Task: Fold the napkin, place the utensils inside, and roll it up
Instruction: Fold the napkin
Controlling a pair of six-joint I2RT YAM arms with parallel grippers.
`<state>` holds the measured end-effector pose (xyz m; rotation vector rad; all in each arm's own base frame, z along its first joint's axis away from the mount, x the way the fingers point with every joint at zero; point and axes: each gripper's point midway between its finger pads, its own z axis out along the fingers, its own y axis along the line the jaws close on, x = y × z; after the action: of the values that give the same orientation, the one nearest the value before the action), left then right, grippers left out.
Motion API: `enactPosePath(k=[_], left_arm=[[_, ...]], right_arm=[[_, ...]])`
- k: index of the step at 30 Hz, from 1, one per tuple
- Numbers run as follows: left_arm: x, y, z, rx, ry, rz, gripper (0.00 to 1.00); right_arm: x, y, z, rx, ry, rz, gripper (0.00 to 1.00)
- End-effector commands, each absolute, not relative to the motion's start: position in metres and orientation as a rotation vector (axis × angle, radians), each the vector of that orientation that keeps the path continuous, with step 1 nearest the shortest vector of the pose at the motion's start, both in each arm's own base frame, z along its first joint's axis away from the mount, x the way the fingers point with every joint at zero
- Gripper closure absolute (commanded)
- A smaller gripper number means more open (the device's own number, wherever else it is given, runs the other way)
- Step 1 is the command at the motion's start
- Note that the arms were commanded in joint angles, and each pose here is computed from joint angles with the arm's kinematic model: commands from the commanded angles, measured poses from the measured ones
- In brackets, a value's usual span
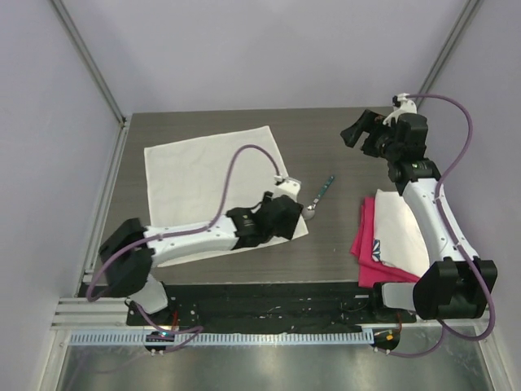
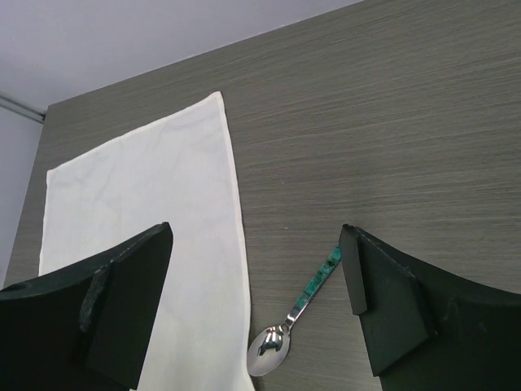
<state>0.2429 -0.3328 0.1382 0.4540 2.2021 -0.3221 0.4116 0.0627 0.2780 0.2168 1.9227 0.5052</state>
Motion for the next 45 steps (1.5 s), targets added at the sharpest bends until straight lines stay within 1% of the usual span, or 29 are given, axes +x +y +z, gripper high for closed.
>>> enactPosePath(k=[1, 3, 4, 5, 9, 13, 18, 26, 37, 40, 41, 43, 44, 45], left_arm=[[0.251, -0.394, 0.162, 0.417, 2.107, -0.397, 0.45], [0.251, -0.408, 0.143, 0.427, 2.141, -0.407, 0.51], [0.252, -0.416, 0.142, 0.430, 2.145, -0.422, 0.51], [0.252, -0.420, 0.126, 0.446, 2.172, -0.403, 0.51], [0.253, -0.427, 0.099, 0.458, 2.235, -0.358, 0.52], [0.251, -0.435, 0.087, 0.475, 2.265, -0.360, 0.53], [0.252, -0.442, 0.078, 0.478, 2.272, -0.376, 0.57], [0.256, -0.442, 0.048, 0.470, 2.350, -0.331, 0.57], [0.258, -0.432, 0.028, 0.458, 2.369, -0.267, 0.59], [0.255, -0.428, 0.020, 0.465, 2.388, -0.247, 0.62], [0.254, -0.427, 0.019, 0.463, 2.391, -0.247, 0.66], [0.252, -0.424, 0.015, 0.460, 2.403, -0.241, 0.70], [0.252, -0.424, 0.015, 0.458, 2.404, -0.243, 0.76], [0.252, -0.422, 0.013, 0.455, 2.409, -0.240, 0.79]], right_arm=[[0.404, 0.047, 0.278, 0.255, 1.919, 0.487, 0.07], [0.400, 0.044, 0.279, 0.258, 1.916, 0.479, 0.07], [0.400, 0.042, 0.279, 0.259, 1.915, 0.476, 0.07], [0.399, 0.042, 0.281, 0.255, 1.909, 0.477, 0.07], [0.396, 0.040, 0.282, 0.255, 1.907, 0.480, 0.07], [0.396, 0.040, 0.281, 0.255, 1.910, 0.482, 0.07], [0.396, 0.042, 0.279, 0.250, 1.916, 0.492, 0.06], [0.394, 0.042, 0.280, 0.248, 1.913, 0.496, 0.07], [0.394, 0.043, 0.280, 0.242, 1.914, 0.501, 0.06], [0.394, 0.044, 0.280, 0.240, 1.914, 0.502, 0.06], [0.394, 0.044, 0.279, 0.241, 1.917, 0.502, 0.06], [0.394, 0.043, 0.279, 0.240, 1.917, 0.499, 0.06], [0.394, 0.043, 0.279, 0.239, 1.918, 0.498, 0.06], [0.395, 0.043, 0.278, 0.238, 1.920, 0.497, 0.06]])
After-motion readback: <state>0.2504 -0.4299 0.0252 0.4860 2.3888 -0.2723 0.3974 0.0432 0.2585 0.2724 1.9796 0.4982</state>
